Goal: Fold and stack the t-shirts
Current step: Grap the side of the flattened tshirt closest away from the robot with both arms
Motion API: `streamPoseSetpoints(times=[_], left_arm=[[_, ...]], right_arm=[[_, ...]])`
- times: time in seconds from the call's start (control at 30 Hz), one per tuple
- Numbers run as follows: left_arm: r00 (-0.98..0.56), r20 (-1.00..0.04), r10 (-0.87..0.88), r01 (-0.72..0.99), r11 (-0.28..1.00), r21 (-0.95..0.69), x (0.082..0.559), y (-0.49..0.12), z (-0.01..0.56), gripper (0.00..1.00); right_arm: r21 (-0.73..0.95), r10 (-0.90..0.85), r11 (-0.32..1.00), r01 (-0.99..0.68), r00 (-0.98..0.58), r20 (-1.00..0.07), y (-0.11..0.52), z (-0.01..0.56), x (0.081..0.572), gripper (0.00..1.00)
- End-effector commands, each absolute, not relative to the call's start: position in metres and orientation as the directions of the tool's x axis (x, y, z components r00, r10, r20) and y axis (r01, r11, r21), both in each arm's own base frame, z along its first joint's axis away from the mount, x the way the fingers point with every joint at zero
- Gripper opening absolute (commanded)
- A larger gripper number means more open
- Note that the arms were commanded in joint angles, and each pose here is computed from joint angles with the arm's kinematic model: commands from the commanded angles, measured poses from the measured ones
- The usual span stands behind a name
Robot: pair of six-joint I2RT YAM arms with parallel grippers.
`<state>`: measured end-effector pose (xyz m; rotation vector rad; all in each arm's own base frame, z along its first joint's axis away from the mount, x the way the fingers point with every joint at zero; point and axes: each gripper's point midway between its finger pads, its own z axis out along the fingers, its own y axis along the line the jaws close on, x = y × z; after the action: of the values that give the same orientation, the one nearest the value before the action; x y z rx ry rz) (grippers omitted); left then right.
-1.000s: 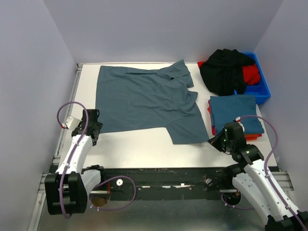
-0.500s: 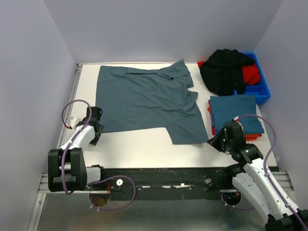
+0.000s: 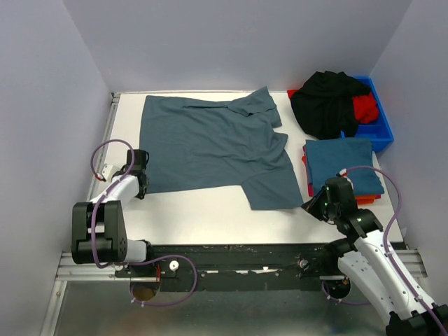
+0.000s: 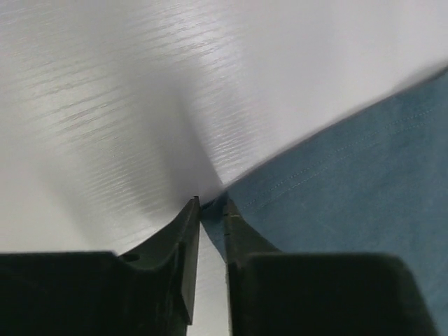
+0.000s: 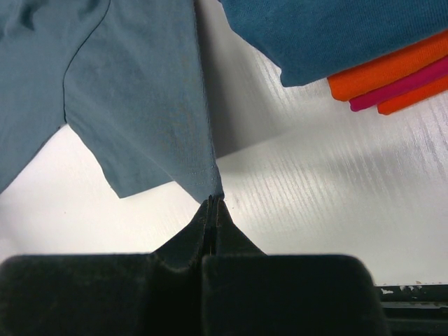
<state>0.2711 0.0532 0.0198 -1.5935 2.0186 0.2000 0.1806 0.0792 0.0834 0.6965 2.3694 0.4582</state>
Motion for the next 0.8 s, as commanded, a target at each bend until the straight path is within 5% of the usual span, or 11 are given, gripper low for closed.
streamPoseSetpoints(times=[0.0, 0.13, 0.57, 0.6, 0.67, 0.77], left_arm=[[-0.161, -0.442, -0.883, -0.926, 0.290, -0.242, 0.277, 0.040, 0.002, 0.15], [-0.185, -0.440, -0.879, -0.927, 0.305, -0.219, 0.275, 0.040, 0.005, 0.00], [-0.138, -0.555, -0.820, -0.914, 0.321, -0.247, 0.257, 0.063, 0.052, 0.00], [-0.140, -0.554, -0.820, -0.908, 0.329, -0.258, 0.258, 0.062, 0.052, 0.00], [-0.143, -0.536, -0.832, -0.902, 0.332, -0.276, 0.259, 0.057, 0.048, 0.00], [-0.166, -0.502, -0.849, -0.905, 0.333, -0.265, 0.259, 0.051, 0.035, 0.00]], right_arm=[[0.472, 0.570, 0.809, 0.350, -0.663, -0.486, 0.078, 0.091, 0.184, 0.01], [0.464, 0.566, 0.813, 0.351, -0.665, -0.487, 0.076, 0.094, 0.181, 0.01], [0.517, 0.520, 0.813, 0.266, -0.731, -0.441, 0.094, 0.114, 0.168, 0.01], [0.514, 0.515, 0.819, 0.257, -0.723, -0.460, 0.093, 0.114, 0.172, 0.05], [0.476, 0.516, 0.832, 0.285, -0.712, -0.475, 0.087, 0.104, 0.179, 0.35], [0.430, 0.548, 0.823, 0.371, -0.717, -0.431, 0.082, 0.086, 0.182, 0.52]])
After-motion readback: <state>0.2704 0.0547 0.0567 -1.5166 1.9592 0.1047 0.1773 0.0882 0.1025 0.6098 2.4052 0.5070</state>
